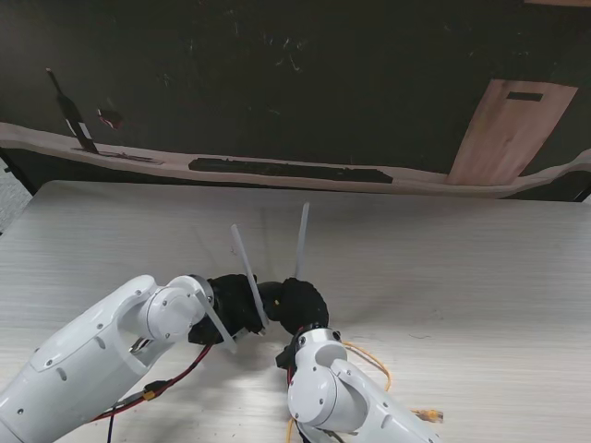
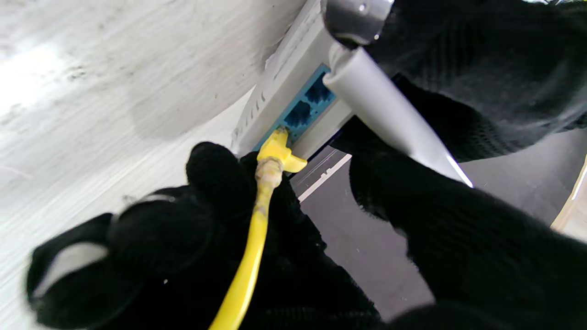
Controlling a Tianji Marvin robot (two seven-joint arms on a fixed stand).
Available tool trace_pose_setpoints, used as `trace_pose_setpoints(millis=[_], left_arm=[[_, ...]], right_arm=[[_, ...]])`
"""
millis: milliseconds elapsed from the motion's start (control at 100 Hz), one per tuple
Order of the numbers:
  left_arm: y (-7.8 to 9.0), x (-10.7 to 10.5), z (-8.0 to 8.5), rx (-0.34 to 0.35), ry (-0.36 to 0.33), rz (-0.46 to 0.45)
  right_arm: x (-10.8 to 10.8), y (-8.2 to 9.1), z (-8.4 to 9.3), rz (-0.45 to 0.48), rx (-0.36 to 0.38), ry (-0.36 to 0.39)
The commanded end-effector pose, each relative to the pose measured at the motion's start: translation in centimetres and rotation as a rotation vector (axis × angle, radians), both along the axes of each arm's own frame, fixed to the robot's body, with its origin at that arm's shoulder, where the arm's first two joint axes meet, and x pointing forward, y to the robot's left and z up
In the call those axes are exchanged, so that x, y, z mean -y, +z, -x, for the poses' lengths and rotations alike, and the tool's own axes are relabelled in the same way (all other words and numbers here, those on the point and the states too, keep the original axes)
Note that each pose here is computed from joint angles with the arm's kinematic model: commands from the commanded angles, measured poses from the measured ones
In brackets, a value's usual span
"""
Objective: Untangle the Ethernet cable and plug it into the router
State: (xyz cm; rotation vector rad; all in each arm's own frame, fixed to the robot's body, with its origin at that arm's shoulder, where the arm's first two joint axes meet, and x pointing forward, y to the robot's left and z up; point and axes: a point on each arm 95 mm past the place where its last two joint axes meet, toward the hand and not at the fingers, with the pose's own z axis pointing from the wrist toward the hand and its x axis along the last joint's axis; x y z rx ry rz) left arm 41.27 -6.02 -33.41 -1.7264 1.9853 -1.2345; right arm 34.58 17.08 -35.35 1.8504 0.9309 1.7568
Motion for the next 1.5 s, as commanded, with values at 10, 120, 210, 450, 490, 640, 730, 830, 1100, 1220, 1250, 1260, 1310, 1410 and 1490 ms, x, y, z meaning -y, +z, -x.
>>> trace_pose_setpoints(millis=[10, 120, 210, 450, 490, 640, 730, 830, 1100, 1220, 1250, 1260, 1310, 1410, 1490], left_arm=[[-6.6, 0.1, 4.6, -0.230, -0.016, -0.043], [-6.5, 0.0, 4.6, -0.234, -0.014, -0.048], [-6.5, -0.1, 4.6, -0.237, -0.012, -0.050], [-6.5, -0.1, 4.6, -0.242, -0.009, -0.052], [-6.5, -0.1, 4.6, -0.242, -0.009, -0.053], [-6.5, -0.2, 4.6, -0.242, -0.004, -0.056], [-6.5, -0.2, 4.6, -0.243, 0.000, -0.055], [-6.5, -0.3, 4.5, -0.242, 0.003, -0.055], [-6.6, -0.3, 4.6, -0.245, 0.010, -0.058], [-6.6, -0.4, 4.5, -0.246, 0.013, -0.060], [-6.6, -0.4, 4.5, -0.246, 0.013, -0.061], [-6.6, -0.4, 4.5, -0.246, 0.013, -0.061], [-6.6, -0.4, 4.5, -0.247, 0.012, -0.062], [-6.6, -0.4, 4.5, -0.249, 0.012, -0.061], [-6.7, -0.4, 4.5, -0.249, 0.012, -0.061]], right_arm=[[-0.2, -0.8, 0.8, 0.010, -0.024, 0.029], [0.3, -0.6, 0.7, 0.028, -0.002, 0.027], [0.7, -0.5, 0.7, 0.043, 0.013, 0.026], [1.3, -0.3, 0.5, 0.052, 0.042, 0.015], [1.4, -0.2, 0.5, 0.054, 0.047, 0.014], [1.7, -0.1, 0.4, 0.057, 0.063, 0.006], [1.8, 0.0, 0.3, 0.054, 0.065, 0.000], [1.8, 0.1, 0.3, 0.048, 0.060, -0.003], [2.1, 0.2, 0.4, 0.070, 0.080, 0.003], [2.4, 0.3, 0.4, 0.093, 0.100, 0.010], [2.5, 0.3, 0.4, 0.095, 0.105, 0.012], [2.5, 0.3, 0.4, 0.096, 0.107, 0.013], [2.5, 0.4, 0.4, 0.101, 0.118, 0.015], [2.6, 0.4, 0.5, 0.114, 0.139, 0.024], [2.8, 0.5, 0.5, 0.136, 0.159, 0.034]])
